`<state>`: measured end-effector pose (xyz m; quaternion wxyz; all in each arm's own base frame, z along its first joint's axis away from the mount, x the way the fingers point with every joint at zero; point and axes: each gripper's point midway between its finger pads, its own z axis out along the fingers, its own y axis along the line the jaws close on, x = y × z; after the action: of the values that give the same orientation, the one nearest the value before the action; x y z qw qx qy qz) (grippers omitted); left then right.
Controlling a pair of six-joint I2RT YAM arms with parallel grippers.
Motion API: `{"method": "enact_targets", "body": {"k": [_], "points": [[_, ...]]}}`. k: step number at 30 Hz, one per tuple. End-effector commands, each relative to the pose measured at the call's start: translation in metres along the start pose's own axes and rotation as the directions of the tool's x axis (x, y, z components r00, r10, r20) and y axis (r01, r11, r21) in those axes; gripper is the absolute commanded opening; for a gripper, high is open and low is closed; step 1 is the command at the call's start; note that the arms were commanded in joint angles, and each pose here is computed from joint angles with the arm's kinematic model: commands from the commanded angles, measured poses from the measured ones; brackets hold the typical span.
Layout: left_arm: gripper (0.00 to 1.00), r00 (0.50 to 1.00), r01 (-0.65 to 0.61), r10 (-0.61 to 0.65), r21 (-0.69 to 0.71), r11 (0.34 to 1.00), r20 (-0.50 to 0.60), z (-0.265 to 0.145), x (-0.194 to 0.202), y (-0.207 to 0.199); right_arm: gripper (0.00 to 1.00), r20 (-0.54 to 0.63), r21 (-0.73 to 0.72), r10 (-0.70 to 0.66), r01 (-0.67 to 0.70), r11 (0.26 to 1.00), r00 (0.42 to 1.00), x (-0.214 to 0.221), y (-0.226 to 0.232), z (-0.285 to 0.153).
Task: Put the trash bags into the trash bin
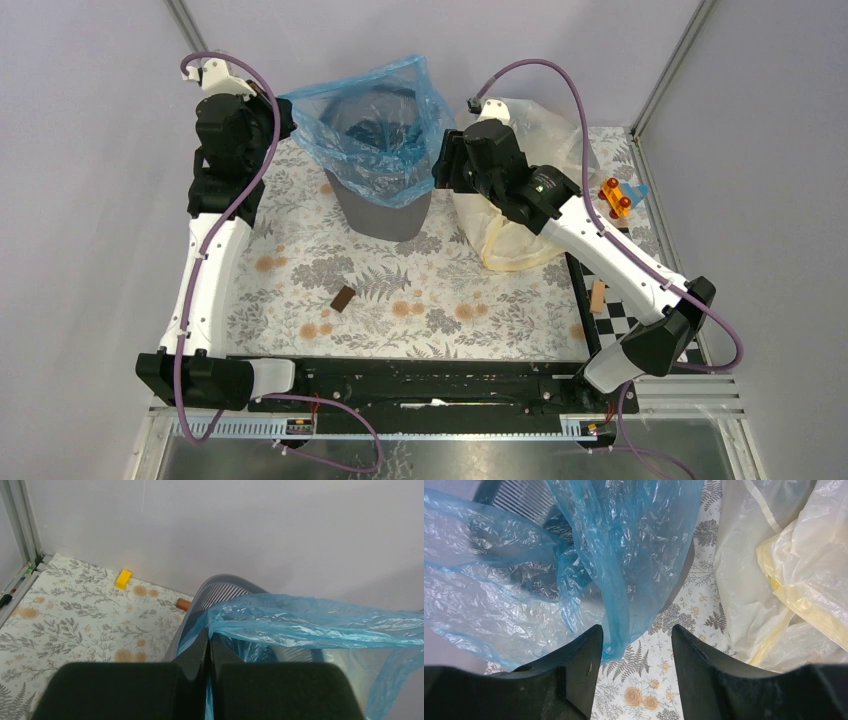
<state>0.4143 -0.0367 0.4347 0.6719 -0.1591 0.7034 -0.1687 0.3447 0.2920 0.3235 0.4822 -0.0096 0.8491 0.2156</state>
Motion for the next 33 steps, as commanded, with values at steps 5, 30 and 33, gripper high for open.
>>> {"method": "enact_targets", "body": {"k": [5,30,33], "points": [[0.00,0.999,-0.025,0.026,-0.025,0.999,0.034,-0.011,-0.010,0.010,0.37,0.028,-0.069,-0.006,0.008,0.998,1.000,-0.012,0.018,0.001],[0.00,0.986,0.127,-0.138,-0.118,0.985,-0.093,0.009,0.085,0.092,0.00,-0.034,0.052,-0.075,0.076,0.996,0.997,0.029,-0.032,0.048],[0.00,0.982,0.141,-0.155,-0.125,0.982,-0.106,0.024,0.097,0.099,0.00,-0.013,0.073,-0.070,0.071,0.995,0.997,0.018,-0.045,0.057]]}}
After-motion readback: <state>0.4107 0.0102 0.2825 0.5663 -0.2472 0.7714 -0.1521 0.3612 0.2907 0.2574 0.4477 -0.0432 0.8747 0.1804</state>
